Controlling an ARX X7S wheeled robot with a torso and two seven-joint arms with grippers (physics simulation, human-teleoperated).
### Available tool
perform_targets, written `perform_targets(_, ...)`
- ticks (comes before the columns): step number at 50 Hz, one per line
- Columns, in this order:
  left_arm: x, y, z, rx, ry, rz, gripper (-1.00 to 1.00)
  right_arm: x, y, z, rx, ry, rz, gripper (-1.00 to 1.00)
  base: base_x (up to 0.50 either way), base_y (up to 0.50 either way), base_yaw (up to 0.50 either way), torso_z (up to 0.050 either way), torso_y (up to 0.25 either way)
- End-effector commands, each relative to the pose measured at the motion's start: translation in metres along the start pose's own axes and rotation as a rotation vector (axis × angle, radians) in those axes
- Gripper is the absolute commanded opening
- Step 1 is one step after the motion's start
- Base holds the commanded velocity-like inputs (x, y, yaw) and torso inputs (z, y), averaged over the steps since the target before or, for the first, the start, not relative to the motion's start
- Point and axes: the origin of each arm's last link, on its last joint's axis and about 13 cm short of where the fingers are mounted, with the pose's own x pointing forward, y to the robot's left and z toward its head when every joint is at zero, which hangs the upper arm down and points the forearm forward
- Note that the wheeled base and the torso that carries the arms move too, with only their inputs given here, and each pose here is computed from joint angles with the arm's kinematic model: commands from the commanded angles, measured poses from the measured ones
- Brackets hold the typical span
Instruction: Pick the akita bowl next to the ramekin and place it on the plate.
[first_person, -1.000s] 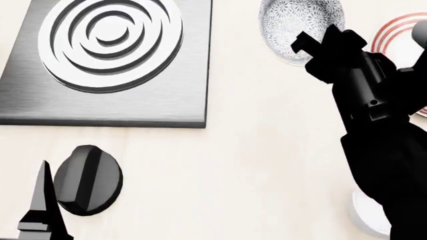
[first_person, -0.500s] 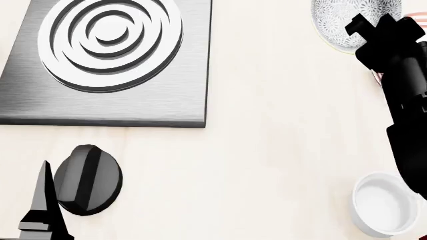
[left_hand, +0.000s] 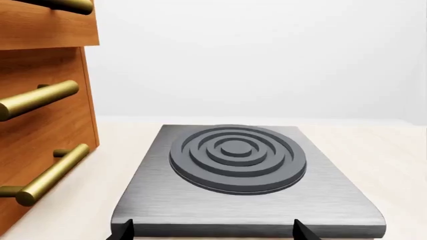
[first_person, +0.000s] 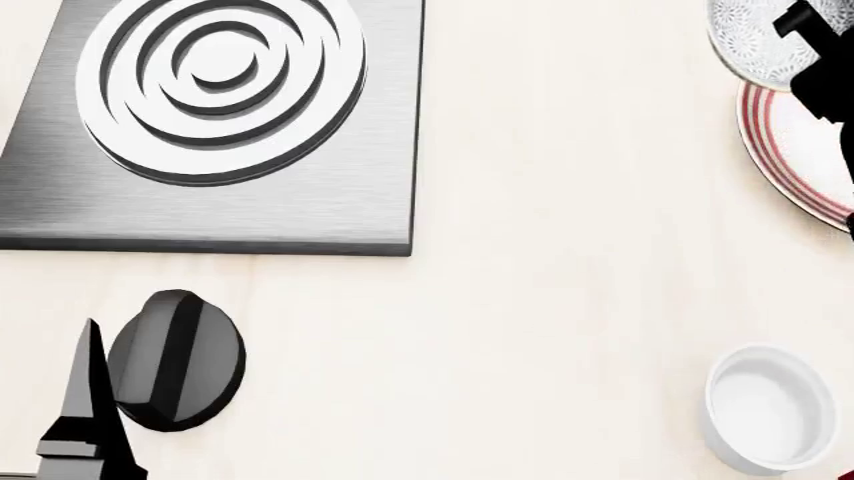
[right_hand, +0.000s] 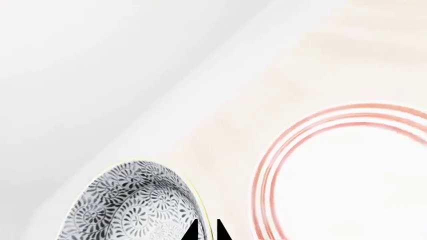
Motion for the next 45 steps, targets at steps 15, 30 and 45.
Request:
perform_targets(15,0.001,0.002,0.001,0.004,-0.018,0.004,1.00,0.029,-0.003,0.022,0.081,0.031,-0.101,-1.00,0.00,0.00,0.00,0.000,0.001)
perform_targets(30,0.000,0.001,0.000,0.004,-0.017,0.000,1.00,0.043,-0.002,0.029,0.074,0.043,-0.188,-1.00,0.00,0.00,0.00,0.000,0.000)
perform_targets(45,0.002,0.003,0.002,0.004,-0.022,0.007,1.00,0.061,-0.009,0.025,0.035,0.076,-0.265,-1.00,0.00,0.00,0.00,0.000,0.001)
